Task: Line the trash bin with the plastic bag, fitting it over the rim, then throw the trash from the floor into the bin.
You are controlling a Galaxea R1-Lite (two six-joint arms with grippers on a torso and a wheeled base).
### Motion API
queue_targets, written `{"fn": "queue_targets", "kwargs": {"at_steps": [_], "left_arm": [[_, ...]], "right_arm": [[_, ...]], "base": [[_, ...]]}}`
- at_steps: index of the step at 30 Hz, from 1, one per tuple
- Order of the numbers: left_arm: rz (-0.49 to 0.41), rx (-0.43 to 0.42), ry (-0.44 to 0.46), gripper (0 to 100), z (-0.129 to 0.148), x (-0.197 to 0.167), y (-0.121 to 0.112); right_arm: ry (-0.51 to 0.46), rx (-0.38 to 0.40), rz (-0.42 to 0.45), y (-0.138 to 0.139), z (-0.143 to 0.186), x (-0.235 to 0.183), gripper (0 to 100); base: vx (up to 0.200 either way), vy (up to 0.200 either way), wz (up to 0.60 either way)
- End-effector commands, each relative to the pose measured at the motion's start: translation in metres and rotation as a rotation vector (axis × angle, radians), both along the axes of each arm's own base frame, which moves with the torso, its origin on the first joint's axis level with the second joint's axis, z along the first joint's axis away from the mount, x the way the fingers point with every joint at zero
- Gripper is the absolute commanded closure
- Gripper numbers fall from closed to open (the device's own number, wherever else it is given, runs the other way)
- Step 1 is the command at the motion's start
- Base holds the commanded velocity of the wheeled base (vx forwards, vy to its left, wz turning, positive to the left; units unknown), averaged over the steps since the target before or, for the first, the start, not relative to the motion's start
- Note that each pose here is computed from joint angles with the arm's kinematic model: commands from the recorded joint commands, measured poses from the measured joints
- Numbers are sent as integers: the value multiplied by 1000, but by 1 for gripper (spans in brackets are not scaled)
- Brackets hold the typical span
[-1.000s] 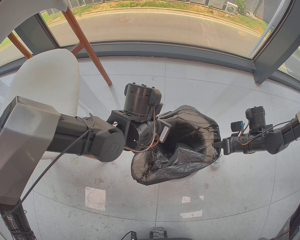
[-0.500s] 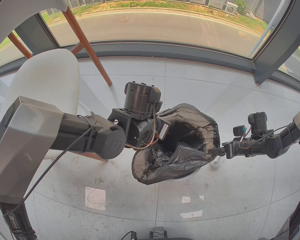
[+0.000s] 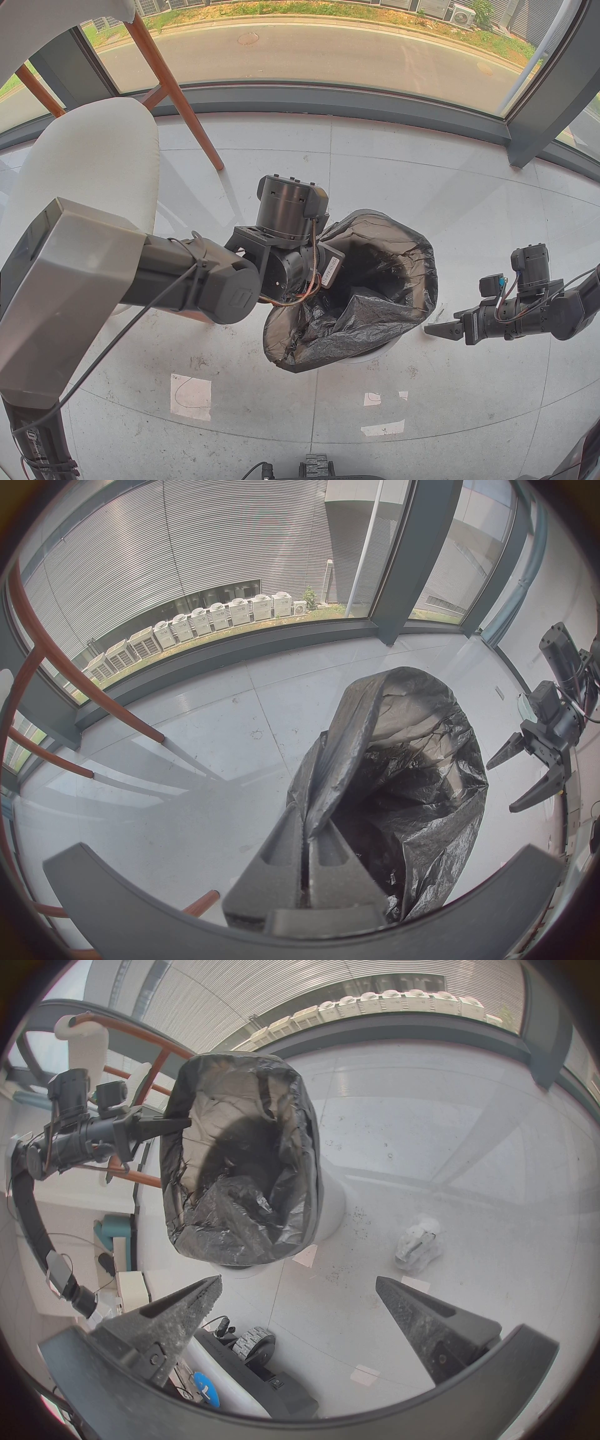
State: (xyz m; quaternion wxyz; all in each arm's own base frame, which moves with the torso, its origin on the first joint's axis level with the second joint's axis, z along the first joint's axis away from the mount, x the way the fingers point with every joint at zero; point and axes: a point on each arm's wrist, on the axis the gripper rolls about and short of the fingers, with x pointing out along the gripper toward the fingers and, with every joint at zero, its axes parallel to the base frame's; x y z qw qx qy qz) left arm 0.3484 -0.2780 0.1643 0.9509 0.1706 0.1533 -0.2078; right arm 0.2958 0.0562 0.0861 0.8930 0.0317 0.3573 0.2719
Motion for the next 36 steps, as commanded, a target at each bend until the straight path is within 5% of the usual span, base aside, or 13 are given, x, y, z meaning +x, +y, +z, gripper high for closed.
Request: {"fn": "queue_targets", "kwargs": {"at_steps": [1, 11, 12, 35, 36], "left_arm": [[0, 4, 7, 100, -4, 1, -1], [2, -1, 0, 100, 0, 0, 0], [2, -1, 0, 100, 0, 0, 0], [13, -5, 3, 100, 0, 1, 3], [13, -4, 4, 100, 0, 1, 3]], "right_arm": [[14, 6, -13, 8, -14, 12, 0], [-39, 19, 11, 22, -27, 40, 0], [-39, 19, 11, 22, -27, 40, 100], [11, 17, 10, 9, -28, 11, 100], [12, 15, 9, 9, -29, 12, 0]], "base": [[0, 0, 0], [0, 0, 0], [0, 0, 0], [0, 0, 0], [0, 0, 0]]}}
